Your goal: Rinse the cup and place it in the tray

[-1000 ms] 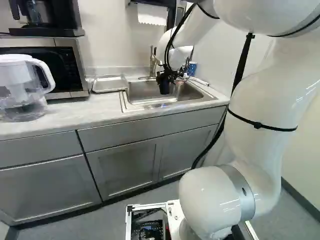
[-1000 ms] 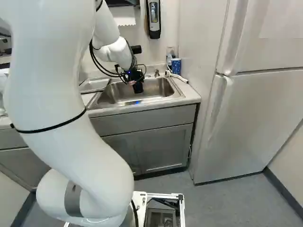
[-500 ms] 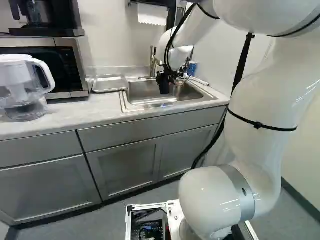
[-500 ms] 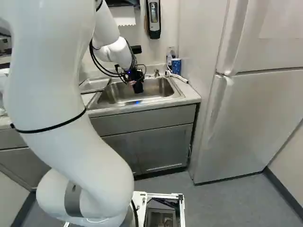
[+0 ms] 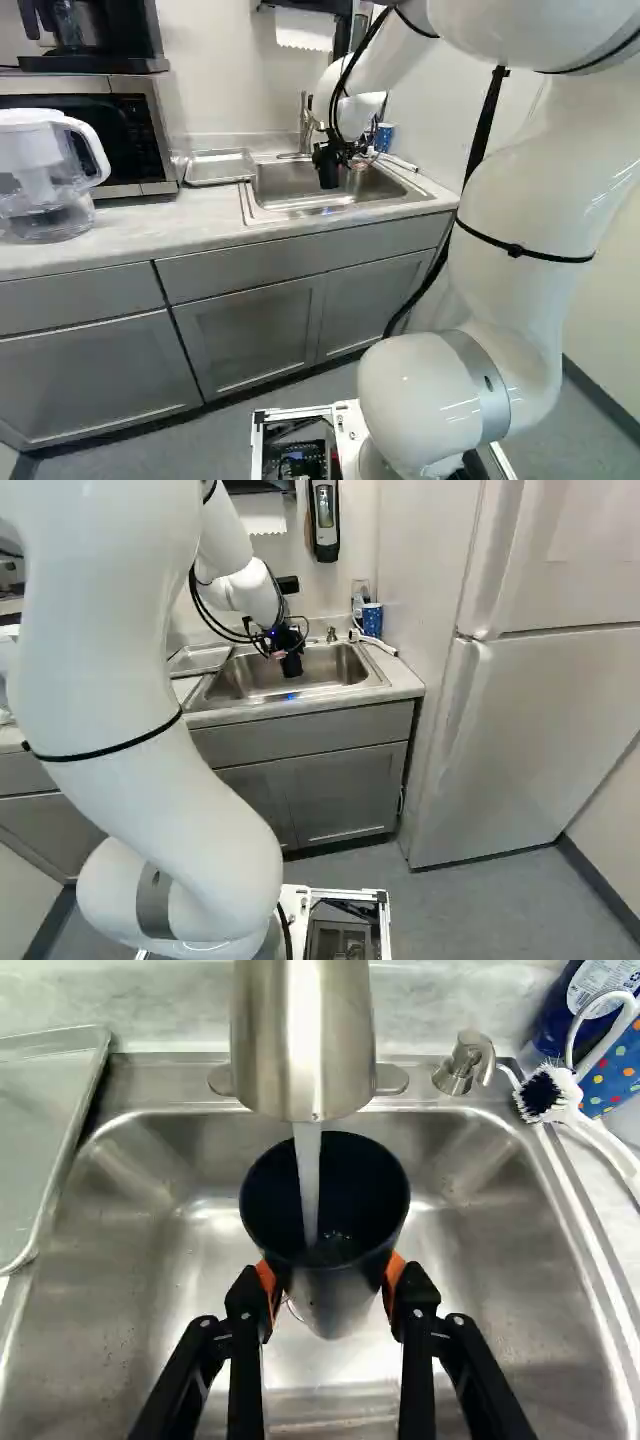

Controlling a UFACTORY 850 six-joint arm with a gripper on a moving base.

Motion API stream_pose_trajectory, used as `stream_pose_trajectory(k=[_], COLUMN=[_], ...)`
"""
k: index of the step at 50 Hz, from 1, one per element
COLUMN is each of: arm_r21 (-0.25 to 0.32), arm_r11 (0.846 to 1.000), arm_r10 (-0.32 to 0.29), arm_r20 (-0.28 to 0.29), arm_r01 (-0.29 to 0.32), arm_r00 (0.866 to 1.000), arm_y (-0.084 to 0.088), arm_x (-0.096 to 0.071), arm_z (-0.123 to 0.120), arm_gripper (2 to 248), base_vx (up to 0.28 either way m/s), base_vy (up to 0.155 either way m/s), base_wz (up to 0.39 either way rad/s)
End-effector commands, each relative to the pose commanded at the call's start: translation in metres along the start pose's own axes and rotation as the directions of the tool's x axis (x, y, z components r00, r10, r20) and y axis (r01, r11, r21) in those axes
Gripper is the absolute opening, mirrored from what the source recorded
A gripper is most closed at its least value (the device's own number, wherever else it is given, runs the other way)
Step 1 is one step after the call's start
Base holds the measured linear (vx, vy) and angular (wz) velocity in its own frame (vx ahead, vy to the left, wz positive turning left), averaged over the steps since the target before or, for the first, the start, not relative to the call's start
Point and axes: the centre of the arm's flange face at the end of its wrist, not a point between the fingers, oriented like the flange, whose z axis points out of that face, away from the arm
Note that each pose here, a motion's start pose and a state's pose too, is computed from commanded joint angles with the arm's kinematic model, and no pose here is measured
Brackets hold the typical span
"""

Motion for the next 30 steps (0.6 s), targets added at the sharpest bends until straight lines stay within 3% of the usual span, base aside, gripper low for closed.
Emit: stream_pose_trajectory(k=[30], arm_r21=[0.0], arm_r11=[1.0], arm_r10=[0.0], arm_r20=[0.0], arm_r01=[0.0], arm_r00=[1.0], arm_y=[0.0], arm_x=[0.0], arm_z=[0.0], arm_gripper=[120], base_vx=[0.0], base_vy=[0.0], base_wz=[0.0])
